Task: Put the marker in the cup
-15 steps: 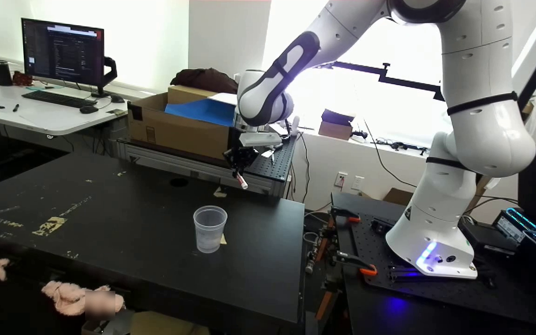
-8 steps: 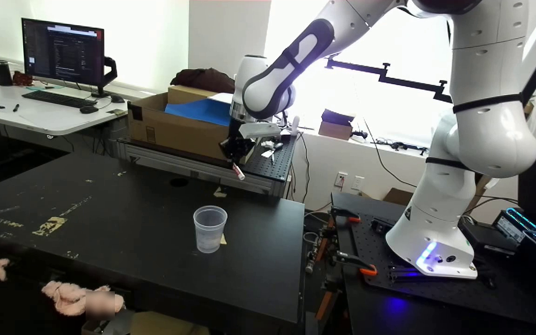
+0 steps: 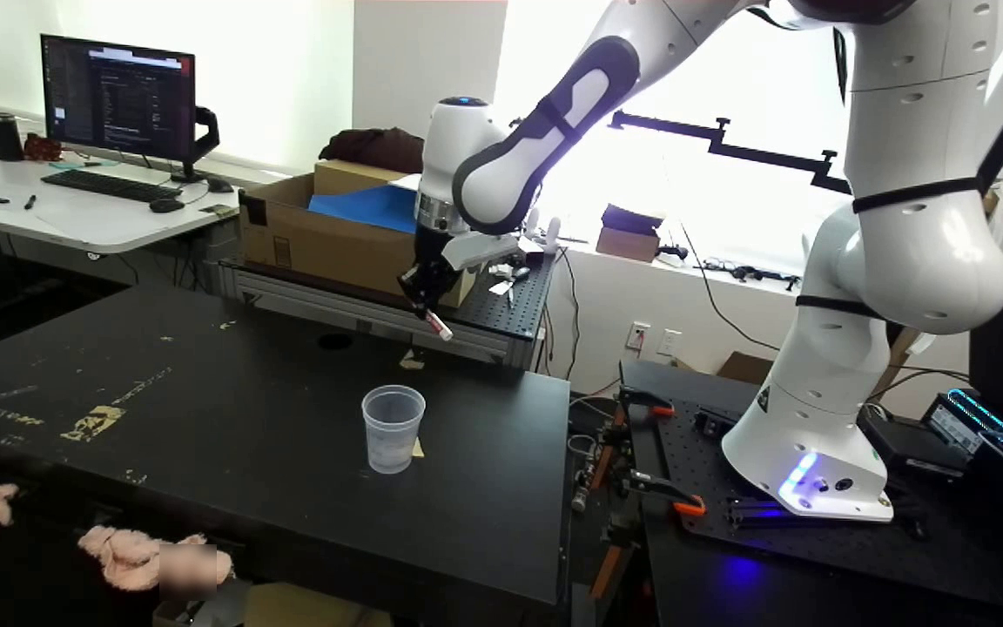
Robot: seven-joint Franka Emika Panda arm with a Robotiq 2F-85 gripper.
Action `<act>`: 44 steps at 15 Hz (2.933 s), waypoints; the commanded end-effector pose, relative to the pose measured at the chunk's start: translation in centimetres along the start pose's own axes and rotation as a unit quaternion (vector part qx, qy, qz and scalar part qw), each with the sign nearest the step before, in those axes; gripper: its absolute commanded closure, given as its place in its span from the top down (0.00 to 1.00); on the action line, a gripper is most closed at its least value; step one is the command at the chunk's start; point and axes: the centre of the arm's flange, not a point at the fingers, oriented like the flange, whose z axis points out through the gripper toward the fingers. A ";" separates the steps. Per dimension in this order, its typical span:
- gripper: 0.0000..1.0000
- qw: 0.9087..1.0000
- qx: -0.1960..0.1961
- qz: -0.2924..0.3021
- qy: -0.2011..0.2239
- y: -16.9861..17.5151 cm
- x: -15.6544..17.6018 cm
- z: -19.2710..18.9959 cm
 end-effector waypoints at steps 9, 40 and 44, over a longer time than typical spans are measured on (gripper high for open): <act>0.05 0.993 -0.055 -0.096 0.050 -6.2 -3.8 -2.7; 0.05 0.868 -0.375 -0.296 -0.133 -15.0 -7.0 -1.5; 0.05 0.838 -0.393 -0.339 -0.171 -16.3 -6.9 -0.4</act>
